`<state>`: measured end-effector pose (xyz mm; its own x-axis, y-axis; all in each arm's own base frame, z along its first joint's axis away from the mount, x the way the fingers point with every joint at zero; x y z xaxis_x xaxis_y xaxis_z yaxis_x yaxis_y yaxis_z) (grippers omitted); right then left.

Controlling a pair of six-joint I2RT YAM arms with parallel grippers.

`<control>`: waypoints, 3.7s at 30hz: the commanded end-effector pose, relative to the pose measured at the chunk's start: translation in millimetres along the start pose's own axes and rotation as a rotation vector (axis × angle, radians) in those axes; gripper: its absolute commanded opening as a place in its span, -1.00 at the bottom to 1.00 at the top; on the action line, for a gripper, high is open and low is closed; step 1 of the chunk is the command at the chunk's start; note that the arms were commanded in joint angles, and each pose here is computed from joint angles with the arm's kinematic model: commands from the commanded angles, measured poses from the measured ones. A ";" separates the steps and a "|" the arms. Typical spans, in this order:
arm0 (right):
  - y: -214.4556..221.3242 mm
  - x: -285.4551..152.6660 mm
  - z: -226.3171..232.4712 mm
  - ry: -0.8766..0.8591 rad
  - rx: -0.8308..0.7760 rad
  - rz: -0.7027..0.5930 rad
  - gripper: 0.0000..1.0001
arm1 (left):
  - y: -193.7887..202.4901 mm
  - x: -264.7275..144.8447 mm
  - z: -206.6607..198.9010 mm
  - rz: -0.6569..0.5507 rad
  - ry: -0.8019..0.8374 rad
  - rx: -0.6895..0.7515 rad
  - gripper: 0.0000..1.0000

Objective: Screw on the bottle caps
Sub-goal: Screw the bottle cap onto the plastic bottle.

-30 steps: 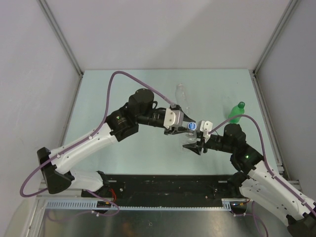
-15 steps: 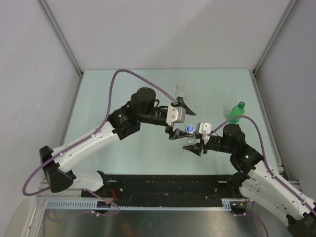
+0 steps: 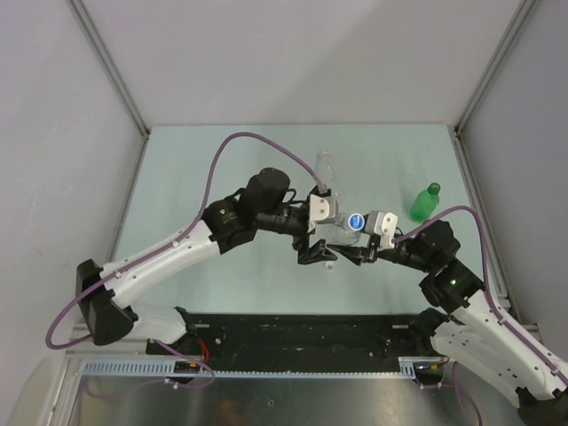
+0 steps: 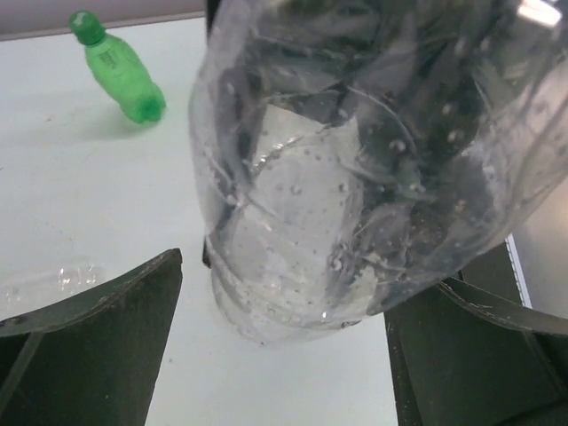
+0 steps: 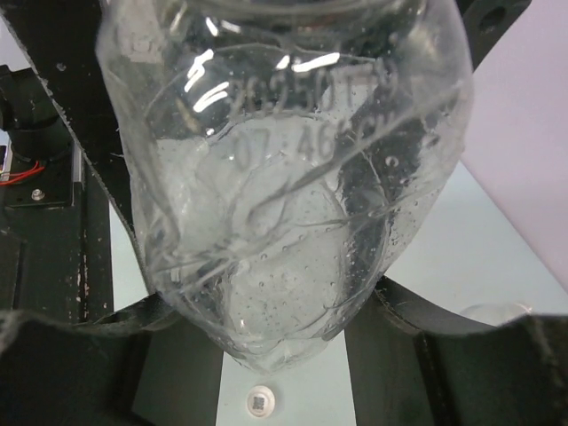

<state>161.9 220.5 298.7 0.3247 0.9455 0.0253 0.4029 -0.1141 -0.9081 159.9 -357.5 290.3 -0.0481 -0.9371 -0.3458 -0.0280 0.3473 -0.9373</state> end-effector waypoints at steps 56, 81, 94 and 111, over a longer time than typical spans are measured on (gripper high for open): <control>110.2 20.3 -77.0 0.669 0.057 0.408 -1.00 | -107.4 -53.3 77.0 -0.431 -0.953 -0.729 0.69; 107.5 16.0 -78.5 0.684 0.041 0.415 -1.00 | -81.5 -22.9 81.4 -0.320 -0.946 -0.718 0.30; 102.1 16.4 -80.6 0.694 0.042 0.392 -1.00 | -70.5 -14.6 77.7 -0.279 -0.924 -0.735 -0.02; 94.8 15.6 -79.8 0.686 0.055 0.363 -1.00 | -54.7 -8.5 76.1 -0.218 -0.926 -0.742 -0.33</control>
<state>273.4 196.4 212.6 0.8871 0.4341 -0.1571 0.0589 -0.4438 -0.8942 244.1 -366.8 355.4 0.7790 -0.5412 -0.3166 -0.4898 -0.2100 -0.8462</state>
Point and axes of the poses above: each gripper's point midway between its finger pads, its own x axis out along the fingers, its own z axis along the line the jaws close on, y = z × x, the point moved 2 cm from there along -x, back along the fingers, and after that the axes turned 8 degrees about -x, right-handed, at the moved point
